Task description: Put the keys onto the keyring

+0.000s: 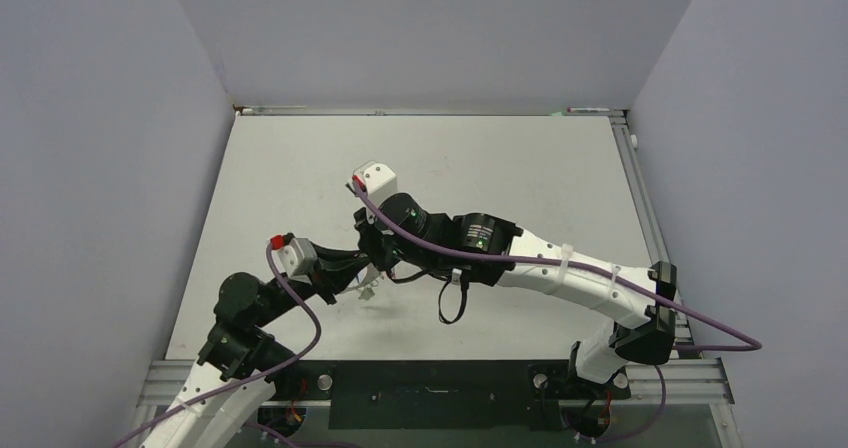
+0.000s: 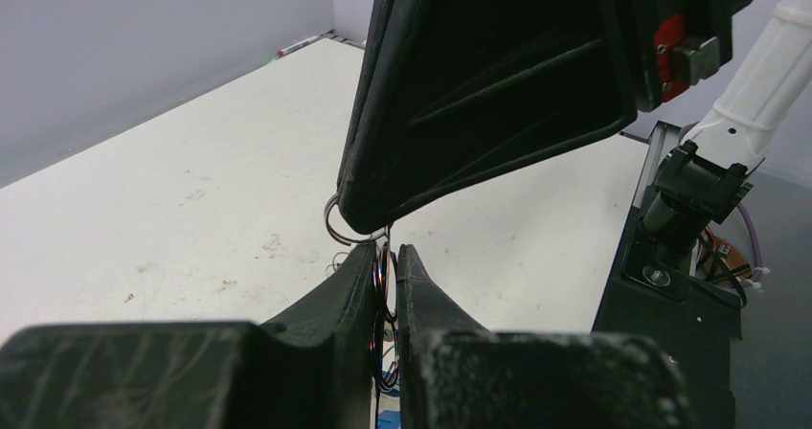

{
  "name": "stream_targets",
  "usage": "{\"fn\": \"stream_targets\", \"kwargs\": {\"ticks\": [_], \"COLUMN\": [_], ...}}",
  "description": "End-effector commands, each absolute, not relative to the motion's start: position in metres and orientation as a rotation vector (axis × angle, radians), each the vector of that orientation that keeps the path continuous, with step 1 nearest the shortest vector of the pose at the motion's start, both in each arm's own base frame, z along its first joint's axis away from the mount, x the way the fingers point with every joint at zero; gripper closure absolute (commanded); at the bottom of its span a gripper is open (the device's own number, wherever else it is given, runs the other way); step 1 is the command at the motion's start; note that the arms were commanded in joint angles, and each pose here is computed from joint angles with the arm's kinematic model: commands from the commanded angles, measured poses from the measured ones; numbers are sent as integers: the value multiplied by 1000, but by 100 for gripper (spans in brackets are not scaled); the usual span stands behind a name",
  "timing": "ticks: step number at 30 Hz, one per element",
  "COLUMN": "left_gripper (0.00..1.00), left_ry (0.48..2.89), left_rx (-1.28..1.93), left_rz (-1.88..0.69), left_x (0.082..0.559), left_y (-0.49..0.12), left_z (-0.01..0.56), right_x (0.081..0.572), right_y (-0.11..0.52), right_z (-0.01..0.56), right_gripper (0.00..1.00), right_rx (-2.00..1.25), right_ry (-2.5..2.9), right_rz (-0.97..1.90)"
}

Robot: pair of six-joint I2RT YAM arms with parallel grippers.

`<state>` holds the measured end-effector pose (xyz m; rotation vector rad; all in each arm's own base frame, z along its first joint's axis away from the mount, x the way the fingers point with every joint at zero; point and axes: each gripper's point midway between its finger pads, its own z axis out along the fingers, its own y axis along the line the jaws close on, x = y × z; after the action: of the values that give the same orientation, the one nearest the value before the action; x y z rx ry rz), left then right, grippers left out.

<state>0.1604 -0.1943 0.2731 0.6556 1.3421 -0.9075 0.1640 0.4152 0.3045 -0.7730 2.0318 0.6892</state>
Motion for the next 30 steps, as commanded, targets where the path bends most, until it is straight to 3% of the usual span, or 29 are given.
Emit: {"fn": "stream_targets", "kwargs": {"ticks": [1,30], "left_gripper": [100,100], "left_ry": [1271,1245], "left_rx": [684,732], "left_rz": [-912,-909], "left_x": [155,147], "left_y": [-196,-197], "left_z": [285,281], "right_x": [161,150], "right_y": [418,411], "right_z": [316,288], "right_gripper": [95,95], "right_rx": [-768,-834], "right_ry": [2051,2203], "right_rz": [724,647]}}
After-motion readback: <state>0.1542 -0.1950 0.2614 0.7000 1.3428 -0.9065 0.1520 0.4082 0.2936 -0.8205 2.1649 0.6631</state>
